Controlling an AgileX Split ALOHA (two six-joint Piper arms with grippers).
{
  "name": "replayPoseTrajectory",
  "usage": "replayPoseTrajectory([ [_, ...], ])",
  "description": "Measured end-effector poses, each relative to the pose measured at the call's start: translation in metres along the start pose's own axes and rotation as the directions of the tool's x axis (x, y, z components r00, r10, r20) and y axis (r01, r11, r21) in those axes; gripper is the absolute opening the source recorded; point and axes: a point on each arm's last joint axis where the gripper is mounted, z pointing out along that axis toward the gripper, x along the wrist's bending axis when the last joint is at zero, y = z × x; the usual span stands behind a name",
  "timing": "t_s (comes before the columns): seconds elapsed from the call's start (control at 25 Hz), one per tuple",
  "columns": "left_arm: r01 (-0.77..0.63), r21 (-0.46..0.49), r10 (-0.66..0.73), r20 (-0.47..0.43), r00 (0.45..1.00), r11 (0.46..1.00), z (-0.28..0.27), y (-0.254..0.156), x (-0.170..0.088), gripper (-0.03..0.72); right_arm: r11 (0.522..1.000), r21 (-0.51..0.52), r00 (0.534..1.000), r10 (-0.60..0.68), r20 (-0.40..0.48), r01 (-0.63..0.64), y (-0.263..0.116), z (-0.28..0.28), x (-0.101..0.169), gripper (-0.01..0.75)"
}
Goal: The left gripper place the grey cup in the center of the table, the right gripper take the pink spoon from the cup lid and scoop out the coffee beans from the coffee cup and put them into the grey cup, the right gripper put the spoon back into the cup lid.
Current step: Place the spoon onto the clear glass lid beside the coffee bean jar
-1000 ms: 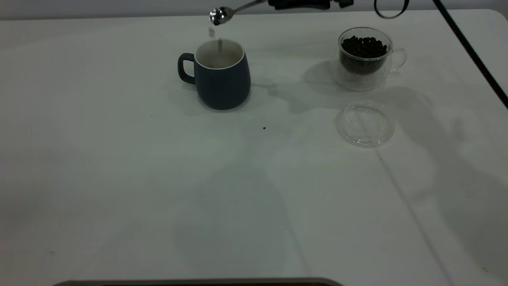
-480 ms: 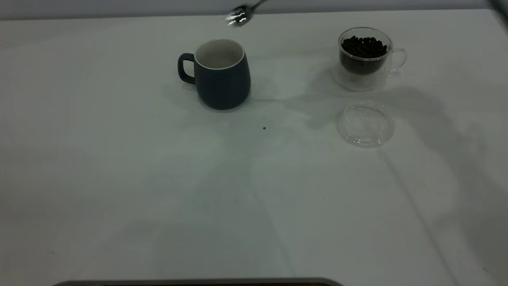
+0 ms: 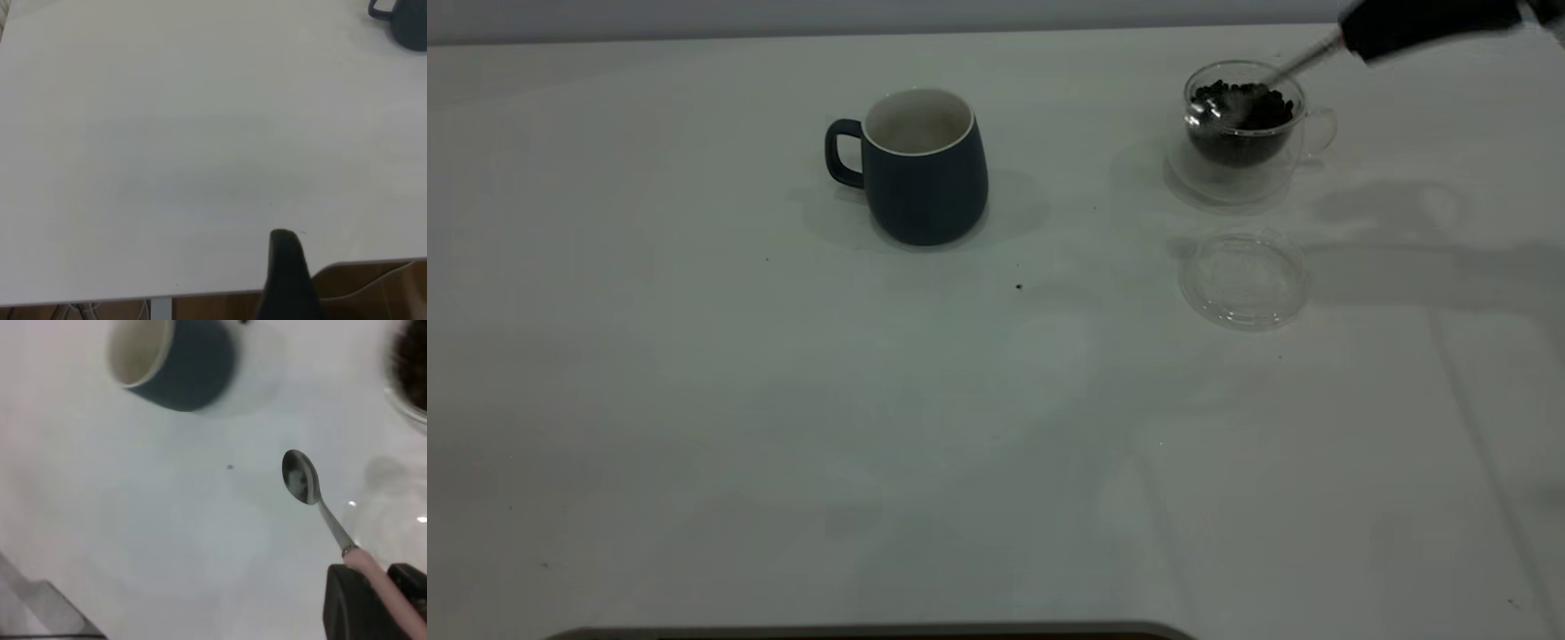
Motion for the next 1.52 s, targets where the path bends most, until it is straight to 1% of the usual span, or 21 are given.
replayPoseTrajectory([
  [0.36, 0.001, 0.000, -0.001, 0.000, 1.000, 1.000, 0.000, 0.000, 0.000, 0.586, 0.989, 0.043, 0.990, 0.141, 0.012, -0.141, -0.031, 0.023, -0.065, 0.096],
  [0.56, 0.001, 0.000, -0.001, 0.000, 1.000, 1.000, 0.000, 0.000, 0.000, 0.586, 0.977, 0.043, 0.977, 0.211, 0.009, -0.211, -0.045, 0.034, -0.088, 0.096],
  [0.84, 0.001, 0.000, -0.001, 0.000, 1.000, 1.000, 0.000, 0.000, 0.000, 0.586, 0.966, 0.004, 0.966, 0.257, -0.040, -0.257, -0.056, 0.055, -0.102, 0.096],
  [1.04, 0.001, 0.000, -0.001, 0.000, 1.000, 1.000, 0.000, 0.000, 0.000, 0.586, 0.963, 0.012, 0.960, 0.271, -0.065, -0.271, -0.061, 0.062, -0.105, 0.096],
  [1.4, 0.001, 0.000, -0.001, 0.000, 1.000, 1.000, 0.000, 0.000, 0.000, 0.586, 0.968, 0.015, 0.965, 0.252, -0.071, -0.252, -0.062, 0.063, -0.105, 0.097],
  [1.52, 0.000, 0.000, 0.000, 0.000, 1.000, 1.000, 0.000, 0.000, 0.000, 0.586, 0.968, 0.017, 0.966, 0.250, -0.070, -0.249, -0.062, 0.063, -0.105, 0.113],
])
